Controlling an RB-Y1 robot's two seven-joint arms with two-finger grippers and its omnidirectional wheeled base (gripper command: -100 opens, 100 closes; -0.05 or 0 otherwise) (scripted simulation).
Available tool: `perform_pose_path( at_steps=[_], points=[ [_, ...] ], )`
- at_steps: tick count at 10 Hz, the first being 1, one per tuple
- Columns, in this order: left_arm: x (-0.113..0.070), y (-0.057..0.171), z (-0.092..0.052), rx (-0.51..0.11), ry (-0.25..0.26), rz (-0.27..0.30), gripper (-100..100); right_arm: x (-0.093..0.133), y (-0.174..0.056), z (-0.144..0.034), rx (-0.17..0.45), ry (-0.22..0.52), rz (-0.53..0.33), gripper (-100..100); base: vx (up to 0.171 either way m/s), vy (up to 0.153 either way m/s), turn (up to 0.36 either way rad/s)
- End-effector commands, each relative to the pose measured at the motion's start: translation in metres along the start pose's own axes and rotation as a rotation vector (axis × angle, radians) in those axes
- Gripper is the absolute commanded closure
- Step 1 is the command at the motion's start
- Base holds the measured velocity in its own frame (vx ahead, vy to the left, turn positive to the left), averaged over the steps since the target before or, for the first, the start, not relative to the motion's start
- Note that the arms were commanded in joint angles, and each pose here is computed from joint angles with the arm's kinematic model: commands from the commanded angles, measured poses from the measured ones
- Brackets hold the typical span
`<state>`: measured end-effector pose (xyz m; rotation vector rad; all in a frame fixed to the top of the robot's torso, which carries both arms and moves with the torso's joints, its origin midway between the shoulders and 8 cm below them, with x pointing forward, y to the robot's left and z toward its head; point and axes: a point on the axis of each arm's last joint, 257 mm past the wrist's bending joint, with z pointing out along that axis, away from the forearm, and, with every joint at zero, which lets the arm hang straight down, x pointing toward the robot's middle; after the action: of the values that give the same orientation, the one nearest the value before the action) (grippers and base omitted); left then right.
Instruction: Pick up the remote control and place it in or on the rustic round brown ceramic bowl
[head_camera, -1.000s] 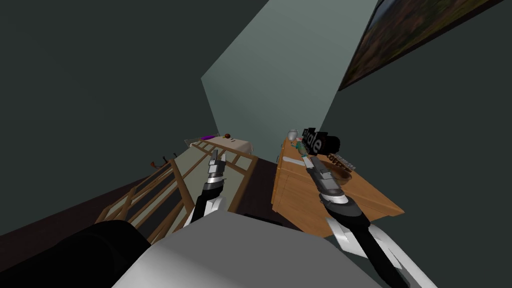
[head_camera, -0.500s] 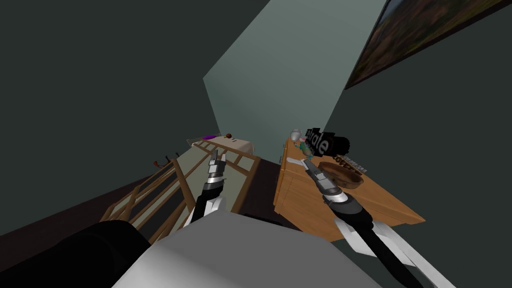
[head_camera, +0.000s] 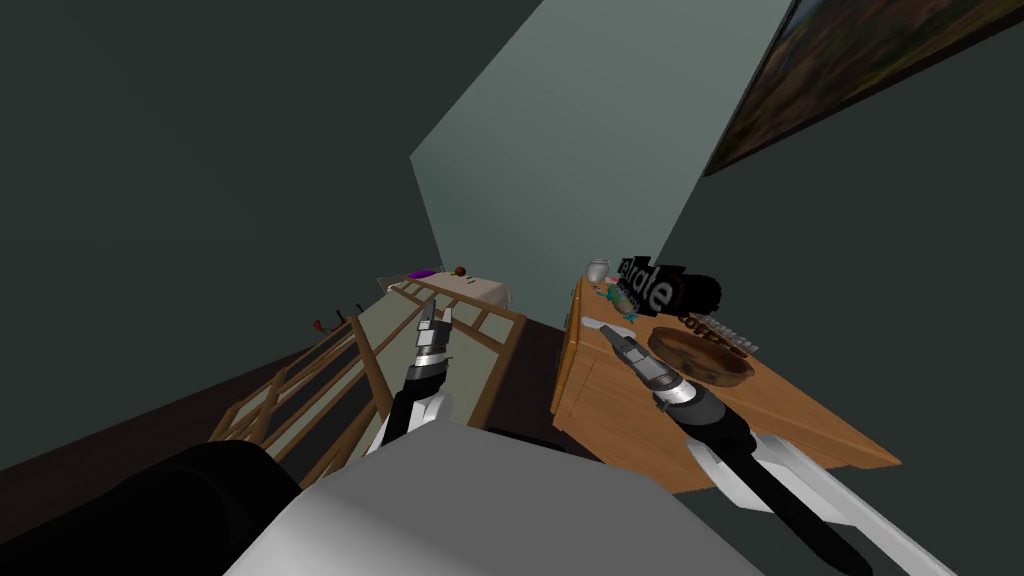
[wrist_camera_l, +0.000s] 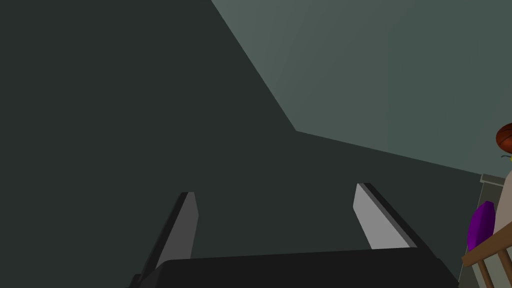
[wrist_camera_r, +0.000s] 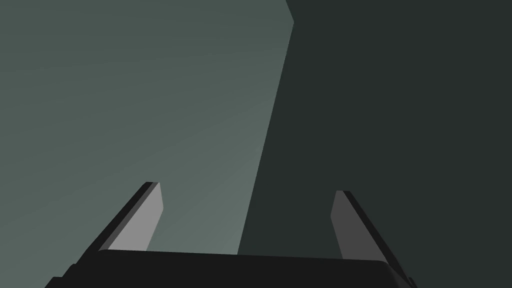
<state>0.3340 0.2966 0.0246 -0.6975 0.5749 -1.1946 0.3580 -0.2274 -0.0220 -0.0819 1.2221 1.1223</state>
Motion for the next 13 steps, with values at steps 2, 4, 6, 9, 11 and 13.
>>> perform_pose_path(
  at_steps=[2, 4, 6, 9, 11, 13],
  points=[
    [0.0, 0.0, 0.0, 0.0, 0.0, 0.0, 0, 0.008, -0.012, -0.006, 0.015, 0.091, -0.052, -100, 0.016, 0.048, 0.045],
    [0.0, 0.0, 0.0, 0.0, 0.0, 0.0, 0, 0.014, -0.025, -0.012, 0.031, 0.164, -0.096, -100, 0.027, 0.064, 0.049],
    [0.0, 0.0, 0.0, 0.0, 0.0, 0.0, 0, 0.019, -0.038, -0.018, 0.049, 0.229, -0.136, -100, 0.012, 0.033, 0.03],
    [0.0, 0.0, 0.0, 0.0, 0.0, 0.0, 0, 0.023, -0.052, -0.027, 0.061, 0.33, -0.193, -100, 0.019, 0.044, 0.05],
    [0.0, 0.0, 0.0, 0.0, 0.0, 0.0, 0, 0.026, -0.065, -0.036, 0.079, 0.396, -0.231, -100, 0.019, 0.037, 0.043],
    [0.0, 0.0, 0.0, 0.0, 0.0, 0.0, 0, 0.028, -0.079, -0.045, 0.096, 0.468, -0.271, -100, 0.019, 0.043, 0.057]
  ],
)
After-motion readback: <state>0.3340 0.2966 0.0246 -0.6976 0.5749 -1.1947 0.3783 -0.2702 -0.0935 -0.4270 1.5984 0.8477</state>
